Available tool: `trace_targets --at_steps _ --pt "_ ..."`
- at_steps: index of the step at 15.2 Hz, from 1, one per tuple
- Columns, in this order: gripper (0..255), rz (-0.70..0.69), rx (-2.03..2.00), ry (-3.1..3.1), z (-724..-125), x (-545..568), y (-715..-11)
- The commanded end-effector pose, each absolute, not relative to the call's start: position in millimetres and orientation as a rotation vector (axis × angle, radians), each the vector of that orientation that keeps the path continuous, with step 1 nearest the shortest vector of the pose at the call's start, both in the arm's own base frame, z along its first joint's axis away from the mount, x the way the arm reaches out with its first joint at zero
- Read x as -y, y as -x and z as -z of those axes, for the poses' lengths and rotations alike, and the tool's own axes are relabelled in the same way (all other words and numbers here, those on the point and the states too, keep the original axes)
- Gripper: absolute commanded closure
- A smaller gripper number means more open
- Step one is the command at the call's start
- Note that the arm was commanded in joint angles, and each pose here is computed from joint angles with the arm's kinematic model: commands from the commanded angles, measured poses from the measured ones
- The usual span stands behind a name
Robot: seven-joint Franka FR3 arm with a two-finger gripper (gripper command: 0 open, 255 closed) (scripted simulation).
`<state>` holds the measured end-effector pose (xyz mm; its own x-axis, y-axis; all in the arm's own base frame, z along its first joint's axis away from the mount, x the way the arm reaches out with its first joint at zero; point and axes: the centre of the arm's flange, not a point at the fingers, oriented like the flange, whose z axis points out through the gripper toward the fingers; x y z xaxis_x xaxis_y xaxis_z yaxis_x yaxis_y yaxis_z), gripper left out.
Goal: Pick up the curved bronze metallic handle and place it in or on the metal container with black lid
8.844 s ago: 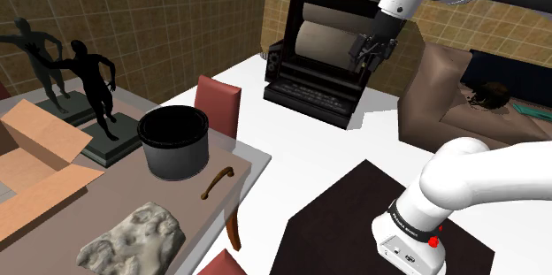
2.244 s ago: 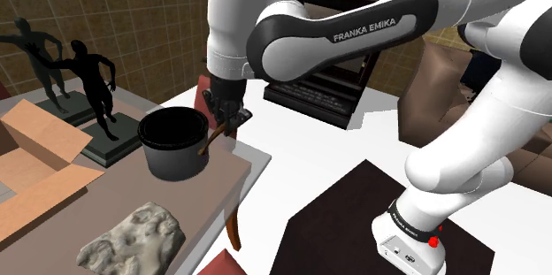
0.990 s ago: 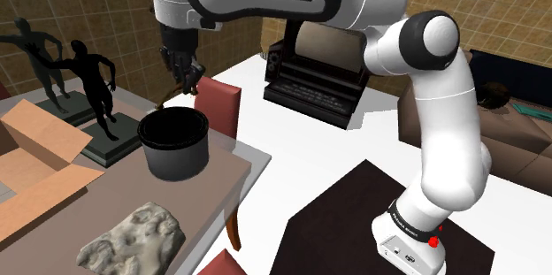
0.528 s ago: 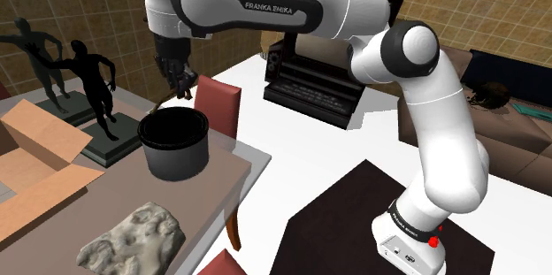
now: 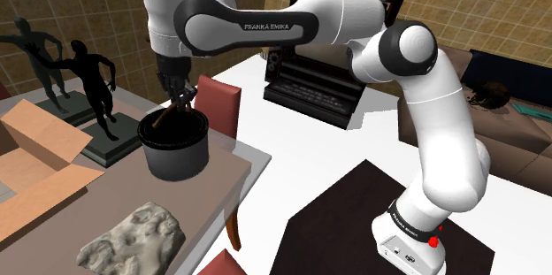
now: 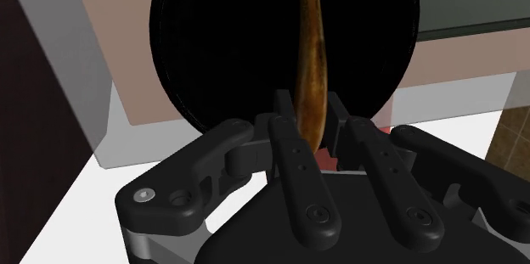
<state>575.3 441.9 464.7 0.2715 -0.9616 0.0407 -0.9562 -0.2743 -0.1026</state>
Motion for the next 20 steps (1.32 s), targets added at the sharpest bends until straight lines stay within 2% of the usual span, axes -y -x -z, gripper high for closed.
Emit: trace_targets --at_steps 1,10,11,16,20 --pt "255 0.145 -1.856 2.458 -454 -440 -576" --pt "255 0.145 -1.856 2.458 -447 -440 -576" --pt "0 0.145 -1.856 2.458 -447 -440 -576" --pt "0 0.145 -1.856 2.458 -447 -440 -576" --pt "0 0.145 -1.856 2.458 -496 -441 -570"
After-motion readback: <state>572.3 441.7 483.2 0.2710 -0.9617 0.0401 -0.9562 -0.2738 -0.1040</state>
